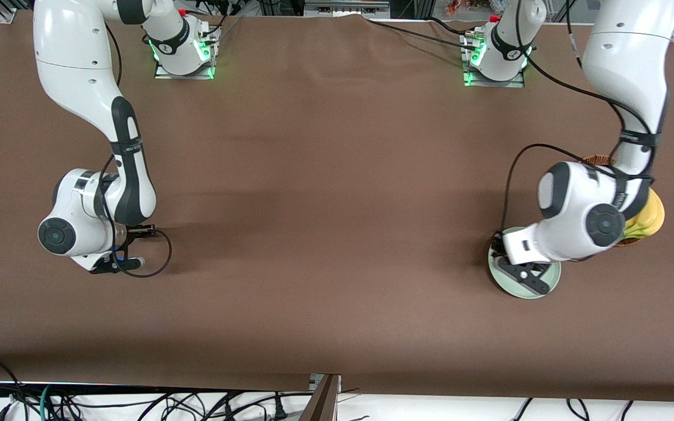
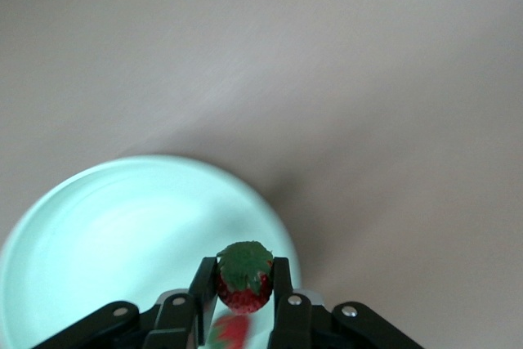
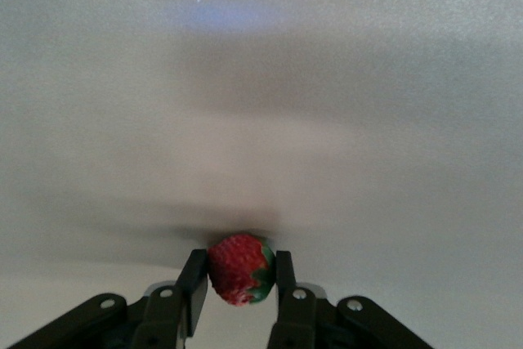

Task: Collect all strawberries into plate
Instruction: 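Carry the last strawberry to the middle with the right gripper and release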

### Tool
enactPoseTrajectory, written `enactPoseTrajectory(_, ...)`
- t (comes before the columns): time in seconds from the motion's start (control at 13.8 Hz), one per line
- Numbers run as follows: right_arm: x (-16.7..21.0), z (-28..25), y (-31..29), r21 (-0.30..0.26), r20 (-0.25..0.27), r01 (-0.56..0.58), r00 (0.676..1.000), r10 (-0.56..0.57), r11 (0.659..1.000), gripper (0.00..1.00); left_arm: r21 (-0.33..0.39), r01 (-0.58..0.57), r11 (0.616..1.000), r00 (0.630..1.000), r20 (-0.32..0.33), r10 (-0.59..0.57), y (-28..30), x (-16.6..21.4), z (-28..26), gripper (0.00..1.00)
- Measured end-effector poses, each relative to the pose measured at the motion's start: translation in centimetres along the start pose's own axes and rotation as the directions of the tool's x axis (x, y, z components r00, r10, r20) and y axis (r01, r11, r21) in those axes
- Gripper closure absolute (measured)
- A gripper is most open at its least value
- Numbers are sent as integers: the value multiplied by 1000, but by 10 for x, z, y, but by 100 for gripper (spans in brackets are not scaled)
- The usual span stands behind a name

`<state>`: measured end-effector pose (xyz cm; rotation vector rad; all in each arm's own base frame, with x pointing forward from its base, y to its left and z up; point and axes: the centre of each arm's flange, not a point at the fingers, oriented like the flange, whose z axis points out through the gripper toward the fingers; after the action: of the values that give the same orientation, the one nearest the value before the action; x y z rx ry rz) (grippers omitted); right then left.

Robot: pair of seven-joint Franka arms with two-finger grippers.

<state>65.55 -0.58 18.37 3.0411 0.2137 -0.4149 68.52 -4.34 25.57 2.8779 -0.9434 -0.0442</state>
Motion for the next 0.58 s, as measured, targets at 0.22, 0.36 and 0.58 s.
enactPoseTrajectory(0.22, 3, -15, -45, 90, -14, -7, 1000, 8, 996, 62, -26, -61, 998, 998, 19, 61, -30, -24, 24, 68)
enactPoseTrajectory(0.36, 3, -32, -104, 135, -19, -74, 997, 77, 988, 62, -32, -73, 997, 997, 18, 74, -25, -20, 30, 68)
enactPoseTrajectory(0.58, -3, -57, -226, 183, -25, -254, 965, 263, 950, 62, -34, -84, 996, 996, 15, 84, -19, -16, 30, 68)
